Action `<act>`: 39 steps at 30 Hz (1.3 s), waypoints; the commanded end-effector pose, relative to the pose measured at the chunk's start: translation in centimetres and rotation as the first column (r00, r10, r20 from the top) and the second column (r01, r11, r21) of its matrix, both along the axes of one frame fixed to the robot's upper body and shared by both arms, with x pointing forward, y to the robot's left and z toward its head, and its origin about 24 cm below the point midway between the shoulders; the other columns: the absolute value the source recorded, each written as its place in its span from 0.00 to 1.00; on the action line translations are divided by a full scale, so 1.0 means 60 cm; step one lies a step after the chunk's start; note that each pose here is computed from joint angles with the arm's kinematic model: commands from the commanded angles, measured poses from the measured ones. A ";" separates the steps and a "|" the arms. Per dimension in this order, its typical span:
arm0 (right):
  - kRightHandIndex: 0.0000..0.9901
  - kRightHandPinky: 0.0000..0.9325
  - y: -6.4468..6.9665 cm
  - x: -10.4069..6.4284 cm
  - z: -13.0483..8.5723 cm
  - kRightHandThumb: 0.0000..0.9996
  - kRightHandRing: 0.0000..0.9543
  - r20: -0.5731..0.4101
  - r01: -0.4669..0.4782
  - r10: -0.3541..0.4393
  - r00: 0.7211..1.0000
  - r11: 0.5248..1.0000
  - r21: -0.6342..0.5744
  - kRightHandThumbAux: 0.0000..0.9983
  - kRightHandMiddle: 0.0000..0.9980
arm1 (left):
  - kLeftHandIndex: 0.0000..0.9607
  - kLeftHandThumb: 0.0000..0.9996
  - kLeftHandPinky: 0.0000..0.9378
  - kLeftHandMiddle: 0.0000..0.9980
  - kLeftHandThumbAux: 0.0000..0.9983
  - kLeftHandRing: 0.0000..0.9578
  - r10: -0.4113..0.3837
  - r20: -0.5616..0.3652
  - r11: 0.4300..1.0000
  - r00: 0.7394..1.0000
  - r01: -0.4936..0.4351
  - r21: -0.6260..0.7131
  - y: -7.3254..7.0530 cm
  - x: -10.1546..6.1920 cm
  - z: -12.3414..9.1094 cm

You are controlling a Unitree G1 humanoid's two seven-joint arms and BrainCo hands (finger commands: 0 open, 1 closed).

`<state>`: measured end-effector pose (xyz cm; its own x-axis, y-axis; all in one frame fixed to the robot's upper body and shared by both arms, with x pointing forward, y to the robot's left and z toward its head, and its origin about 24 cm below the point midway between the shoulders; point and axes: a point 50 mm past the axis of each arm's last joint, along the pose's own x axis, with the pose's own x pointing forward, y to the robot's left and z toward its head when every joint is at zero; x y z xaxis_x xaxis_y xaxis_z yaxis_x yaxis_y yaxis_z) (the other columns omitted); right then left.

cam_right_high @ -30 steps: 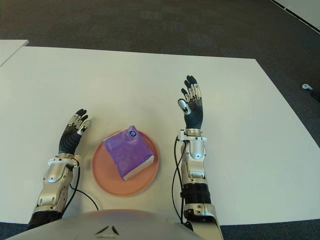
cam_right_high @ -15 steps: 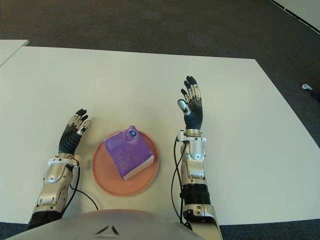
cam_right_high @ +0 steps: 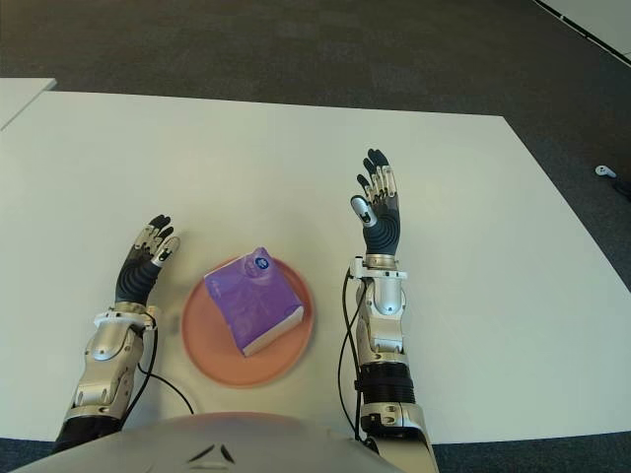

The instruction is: Put the tissue paper into the plate.

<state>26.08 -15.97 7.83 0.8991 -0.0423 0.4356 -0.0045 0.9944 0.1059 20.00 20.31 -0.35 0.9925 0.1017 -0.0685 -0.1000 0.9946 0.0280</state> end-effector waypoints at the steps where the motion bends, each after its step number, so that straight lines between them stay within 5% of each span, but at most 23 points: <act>1: 0.00 0.00 0.001 -0.002 -0.005 0.00 0.00 -0.019 0.003 -0.002 1.000 1.000 0.005 0.45 0.00 | 0.00 0.00 0.00 0.00 0.52 0.00 -0.004 -0.069 1.000 0.998 0.003 -0.012 0.000 -0.011 -0.017; 39: 0.00 0.00 -0.002 0.000 -0.006 0.00 0.00 -0.021 0.003 -0.003 1.000 1.000 0.004 0.45 0.00 | 0.00 0.00 0.00 0.00 0.54 0.00 0.010 -0.055 1.000 0.998 -0.011 -0.010 0.002 -0.004 -0.014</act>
